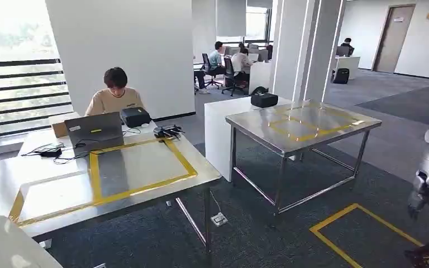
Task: Take the parts from the cabinet and place them on the table.
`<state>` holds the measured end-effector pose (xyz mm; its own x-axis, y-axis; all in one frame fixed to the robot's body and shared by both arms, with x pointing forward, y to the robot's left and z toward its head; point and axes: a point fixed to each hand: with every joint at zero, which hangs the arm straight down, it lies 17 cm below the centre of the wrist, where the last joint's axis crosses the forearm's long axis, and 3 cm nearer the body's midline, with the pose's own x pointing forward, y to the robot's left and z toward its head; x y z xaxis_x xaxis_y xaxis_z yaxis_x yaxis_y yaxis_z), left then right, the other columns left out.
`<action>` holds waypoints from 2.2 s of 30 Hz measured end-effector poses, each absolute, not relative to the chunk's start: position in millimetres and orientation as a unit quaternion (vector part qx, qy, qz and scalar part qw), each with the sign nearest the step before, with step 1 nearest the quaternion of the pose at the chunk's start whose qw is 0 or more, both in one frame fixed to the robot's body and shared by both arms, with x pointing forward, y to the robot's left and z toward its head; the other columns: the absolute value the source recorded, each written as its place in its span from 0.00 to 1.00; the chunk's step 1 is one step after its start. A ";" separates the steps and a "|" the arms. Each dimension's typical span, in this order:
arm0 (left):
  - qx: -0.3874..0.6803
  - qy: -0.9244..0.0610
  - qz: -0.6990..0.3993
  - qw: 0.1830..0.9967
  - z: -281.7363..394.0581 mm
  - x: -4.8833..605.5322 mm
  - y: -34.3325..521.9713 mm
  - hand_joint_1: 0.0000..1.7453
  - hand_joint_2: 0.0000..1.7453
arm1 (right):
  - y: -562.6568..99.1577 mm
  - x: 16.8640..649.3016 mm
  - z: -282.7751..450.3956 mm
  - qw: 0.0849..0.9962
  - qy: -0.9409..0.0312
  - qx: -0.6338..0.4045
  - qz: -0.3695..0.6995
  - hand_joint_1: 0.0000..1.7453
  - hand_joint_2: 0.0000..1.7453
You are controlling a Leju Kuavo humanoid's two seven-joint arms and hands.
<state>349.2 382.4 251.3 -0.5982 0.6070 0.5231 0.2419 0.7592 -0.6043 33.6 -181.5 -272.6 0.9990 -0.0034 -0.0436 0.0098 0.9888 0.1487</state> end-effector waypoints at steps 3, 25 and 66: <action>-0.254 -0.860 0.246 0.369 252.7 350.1 382.1 1.00 1.00 | -181.6 35.1 -272.5 0.997 0.021 0.074 -0.007 0.00 0.00; -0.275 -0.859 0.248 0.354 258.3 360.2 379.8 1.00 1.00 | -185.8 47.2 -273.2 0.997 0.013 0.064 -0.051 0.00 0.00; -0.297 -0.849 0.259 0.352 251.7 363.7 374.2 1.00 1.00 | -187.4 35.4 -274.8 0.996 0.016 0.062 -0.063 0.00 0.00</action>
<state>363.7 374.2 251.7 -0.5751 0.6870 0.4441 0.3217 0.6890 -0.6494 35.4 -187.4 -274.8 0.9916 -0.1231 -0.0388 0.1270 0.9843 0.1222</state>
